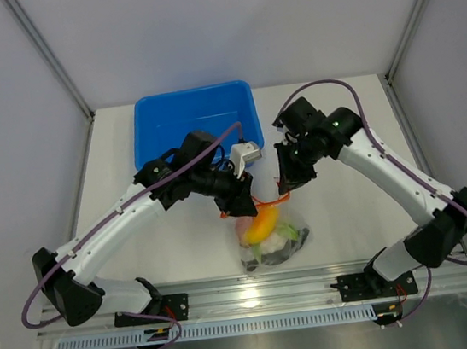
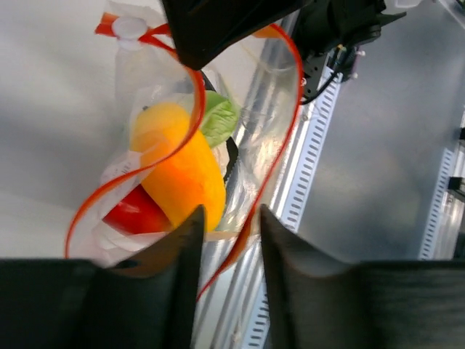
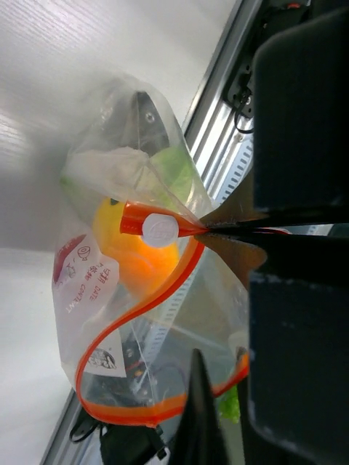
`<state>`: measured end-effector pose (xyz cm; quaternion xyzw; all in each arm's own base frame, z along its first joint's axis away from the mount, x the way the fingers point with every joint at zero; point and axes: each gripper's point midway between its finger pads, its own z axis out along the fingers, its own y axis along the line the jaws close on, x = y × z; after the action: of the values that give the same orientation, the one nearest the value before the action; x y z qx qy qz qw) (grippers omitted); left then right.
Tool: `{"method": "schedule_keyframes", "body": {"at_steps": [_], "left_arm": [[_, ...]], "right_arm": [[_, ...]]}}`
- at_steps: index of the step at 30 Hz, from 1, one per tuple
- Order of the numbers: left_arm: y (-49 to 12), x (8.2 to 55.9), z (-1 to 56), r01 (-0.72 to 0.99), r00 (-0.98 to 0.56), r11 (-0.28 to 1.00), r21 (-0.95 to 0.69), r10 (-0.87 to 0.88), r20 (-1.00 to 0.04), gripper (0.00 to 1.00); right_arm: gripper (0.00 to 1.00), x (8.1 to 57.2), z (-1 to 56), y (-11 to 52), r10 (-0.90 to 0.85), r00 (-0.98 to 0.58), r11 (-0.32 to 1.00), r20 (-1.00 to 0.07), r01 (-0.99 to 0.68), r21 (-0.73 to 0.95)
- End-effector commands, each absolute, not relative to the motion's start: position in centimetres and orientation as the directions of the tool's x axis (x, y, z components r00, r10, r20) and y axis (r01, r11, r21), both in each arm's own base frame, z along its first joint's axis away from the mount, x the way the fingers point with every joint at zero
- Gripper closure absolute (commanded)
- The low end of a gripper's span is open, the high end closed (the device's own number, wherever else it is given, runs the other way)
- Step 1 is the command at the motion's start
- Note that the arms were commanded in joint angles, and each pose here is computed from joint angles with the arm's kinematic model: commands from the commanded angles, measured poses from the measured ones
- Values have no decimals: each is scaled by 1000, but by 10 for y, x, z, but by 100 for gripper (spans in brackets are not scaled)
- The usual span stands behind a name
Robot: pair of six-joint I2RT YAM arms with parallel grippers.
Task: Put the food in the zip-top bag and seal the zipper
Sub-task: Adjust the zipper food storage bag at the center of the board.
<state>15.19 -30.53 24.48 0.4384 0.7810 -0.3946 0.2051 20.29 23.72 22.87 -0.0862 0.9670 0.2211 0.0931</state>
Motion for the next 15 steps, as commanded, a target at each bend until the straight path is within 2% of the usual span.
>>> {"method": "schedule_keyframes", "body": {"at_steps": [1, 3, 5, 6, 9, 15], "left_arm": [[-308, 159, 256, 853, -517, 334, -400, 440, -735, 57], [-309, 166, 254, 853, -508, 355, -382, 404, -761, 48], [-308, 169, 251, 843, -517, 381, -380, 379, -767, 5], [-310, 176, 254, 843, -504, 399, -360, 354, -788, 0], [-311, 181, 267, 855, -451, 406, -322, 279, -848, 1], [-311, 181, 283, 870, -394, 393, -299, 186, -900, 1]], "right_arm": [[100, 215, 261, 241, -5, -919, 855, -393, -208, 475], [100, 220, 273, 240, 43, -877, 835, -478, -231, 499], [100, 223, 286, 238, 85, -839, 821, -537, -247, 515], [100, 223, 279, 236, 85, -836, 827, -543, -245, 507], [100, 220, 268, 234, 90, -818, 824, -568, -259, 504], [100, 212, 249, 233, 114, -791, 821, -601, -266, 505]]}}
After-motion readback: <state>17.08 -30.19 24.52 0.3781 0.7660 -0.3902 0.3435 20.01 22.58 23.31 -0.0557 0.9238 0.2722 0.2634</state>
